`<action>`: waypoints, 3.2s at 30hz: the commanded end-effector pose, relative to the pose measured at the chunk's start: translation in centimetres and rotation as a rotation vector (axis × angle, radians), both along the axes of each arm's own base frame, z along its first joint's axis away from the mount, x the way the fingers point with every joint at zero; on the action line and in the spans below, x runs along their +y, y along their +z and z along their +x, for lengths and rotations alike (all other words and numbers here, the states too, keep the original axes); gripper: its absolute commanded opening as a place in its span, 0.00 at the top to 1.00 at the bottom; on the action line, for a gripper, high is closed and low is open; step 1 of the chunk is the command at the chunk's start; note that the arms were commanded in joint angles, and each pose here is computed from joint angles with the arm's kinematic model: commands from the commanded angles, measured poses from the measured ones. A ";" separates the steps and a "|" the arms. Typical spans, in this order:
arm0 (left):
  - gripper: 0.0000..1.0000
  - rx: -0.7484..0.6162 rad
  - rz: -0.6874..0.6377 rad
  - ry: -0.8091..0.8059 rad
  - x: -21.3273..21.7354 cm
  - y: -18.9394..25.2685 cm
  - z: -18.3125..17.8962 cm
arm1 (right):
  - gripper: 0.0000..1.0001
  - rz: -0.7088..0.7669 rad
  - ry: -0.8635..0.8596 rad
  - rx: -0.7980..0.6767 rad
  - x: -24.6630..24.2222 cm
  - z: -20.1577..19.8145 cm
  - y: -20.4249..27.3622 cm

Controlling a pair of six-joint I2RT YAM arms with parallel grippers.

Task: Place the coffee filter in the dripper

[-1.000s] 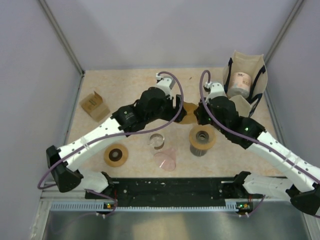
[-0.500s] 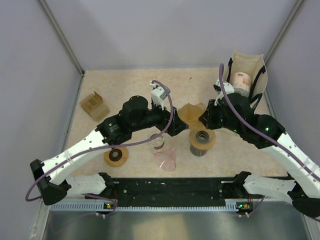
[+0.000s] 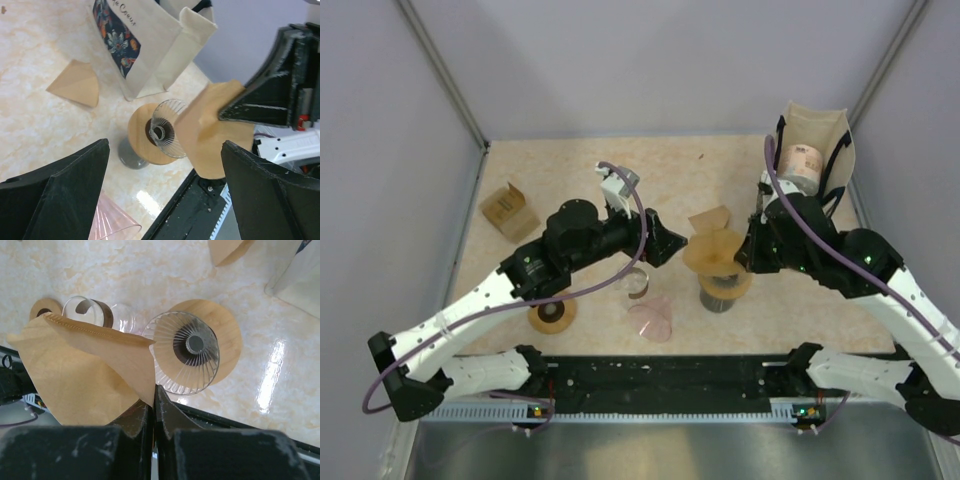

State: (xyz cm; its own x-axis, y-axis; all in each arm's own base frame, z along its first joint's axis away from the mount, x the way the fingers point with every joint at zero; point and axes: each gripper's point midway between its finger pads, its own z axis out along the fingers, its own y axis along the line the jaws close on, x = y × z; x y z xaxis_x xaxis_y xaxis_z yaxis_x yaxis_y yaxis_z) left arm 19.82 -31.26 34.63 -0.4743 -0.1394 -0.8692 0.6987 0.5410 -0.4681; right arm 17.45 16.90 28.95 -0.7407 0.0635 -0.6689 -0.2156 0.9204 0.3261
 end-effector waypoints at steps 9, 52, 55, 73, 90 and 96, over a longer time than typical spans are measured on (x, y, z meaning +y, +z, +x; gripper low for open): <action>0.01 0.049 0.062 0.161 -0.6 -2.9 3.8 | 1.00 -0.056 -0.070 0.064 -2.2 -0.9 -3.0; 0.01 0.088 0.135 0.113 -2.5 -5.3 4.3 | 0.51 -0.037 -0.088 -0.084 -3.9 1.6 0.6; 0.01 0.089 0.140 0.133 -2.1 -5.6 4.4 | 0.56 0.025 0.018 -0.113 -1.7 1.7 1.8; 0.01 0.051 0.175 0.283 1.7 -5.6 5.4 | 0.75 -0.107 0.115 0.091 1.4 3.7 -6.8; 0.01 0.044 0.181 0.304 2.3 -5.5 5.5 | 0.75 -0.120 0.101 0.101 1.4 3.9 -10.3; 0.01 0.040 0.177 0.306 2.3 -5.2 5.5 | 0.75 -0.129 0.094 0.107 1.3 4.1 -10.6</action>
